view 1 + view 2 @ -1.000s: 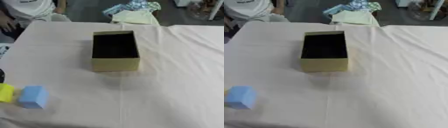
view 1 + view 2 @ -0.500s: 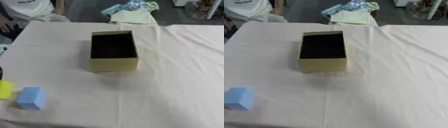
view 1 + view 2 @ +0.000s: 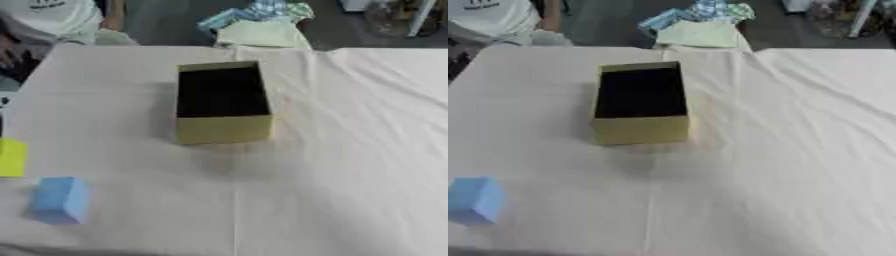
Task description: Pick up objects on the table and place them in the box.
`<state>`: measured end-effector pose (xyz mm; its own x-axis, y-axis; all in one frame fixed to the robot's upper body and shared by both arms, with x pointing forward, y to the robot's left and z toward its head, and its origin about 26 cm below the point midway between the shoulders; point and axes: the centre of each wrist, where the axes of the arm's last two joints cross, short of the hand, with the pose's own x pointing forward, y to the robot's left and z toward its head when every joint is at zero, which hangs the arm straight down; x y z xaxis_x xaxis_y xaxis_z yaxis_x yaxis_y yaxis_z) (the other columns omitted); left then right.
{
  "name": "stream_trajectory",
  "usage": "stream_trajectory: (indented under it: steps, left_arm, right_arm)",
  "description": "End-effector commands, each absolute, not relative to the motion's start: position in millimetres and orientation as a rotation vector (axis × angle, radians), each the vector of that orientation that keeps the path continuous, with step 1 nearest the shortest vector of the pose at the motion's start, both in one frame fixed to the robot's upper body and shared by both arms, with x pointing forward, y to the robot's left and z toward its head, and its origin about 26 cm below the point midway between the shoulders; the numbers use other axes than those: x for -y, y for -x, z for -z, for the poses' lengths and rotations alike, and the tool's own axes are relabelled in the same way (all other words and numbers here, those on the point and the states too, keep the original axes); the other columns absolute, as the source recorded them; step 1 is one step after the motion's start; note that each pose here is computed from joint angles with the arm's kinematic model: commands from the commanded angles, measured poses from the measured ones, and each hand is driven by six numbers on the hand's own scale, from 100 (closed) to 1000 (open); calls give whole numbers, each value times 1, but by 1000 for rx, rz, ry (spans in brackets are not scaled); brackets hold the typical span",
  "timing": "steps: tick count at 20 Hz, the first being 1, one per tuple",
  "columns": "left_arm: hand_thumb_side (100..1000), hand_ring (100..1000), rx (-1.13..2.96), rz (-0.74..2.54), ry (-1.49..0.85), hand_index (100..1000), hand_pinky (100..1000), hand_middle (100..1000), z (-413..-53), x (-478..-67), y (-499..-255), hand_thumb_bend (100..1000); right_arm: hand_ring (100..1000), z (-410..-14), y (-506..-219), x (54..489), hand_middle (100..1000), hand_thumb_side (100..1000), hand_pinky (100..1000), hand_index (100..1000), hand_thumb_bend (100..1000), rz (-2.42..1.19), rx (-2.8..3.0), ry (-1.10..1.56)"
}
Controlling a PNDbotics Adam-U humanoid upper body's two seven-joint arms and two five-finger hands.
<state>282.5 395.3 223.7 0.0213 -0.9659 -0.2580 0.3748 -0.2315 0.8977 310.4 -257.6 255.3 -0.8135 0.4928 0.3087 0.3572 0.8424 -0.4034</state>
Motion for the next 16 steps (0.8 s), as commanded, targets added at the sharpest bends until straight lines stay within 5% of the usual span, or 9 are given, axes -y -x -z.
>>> stream_trajectory:
  steps: [1, 16]
  left_arm:
    - [100, 228, 774, 1533, -1192, 382, 161, 256, -251, -388, -283, 632]
    - [100, 187, 1243, 1672, -1229, 387, 129, 252, -320, -298, -326, 505]
  right_arm:
    - [742, -265, -307, 258, 581, 732, 813, 852, 100, -474, 2645, 649]
    - [742, -264, -308, 252, 580, 733, 813, 852, 100, -486, 2652, 592]
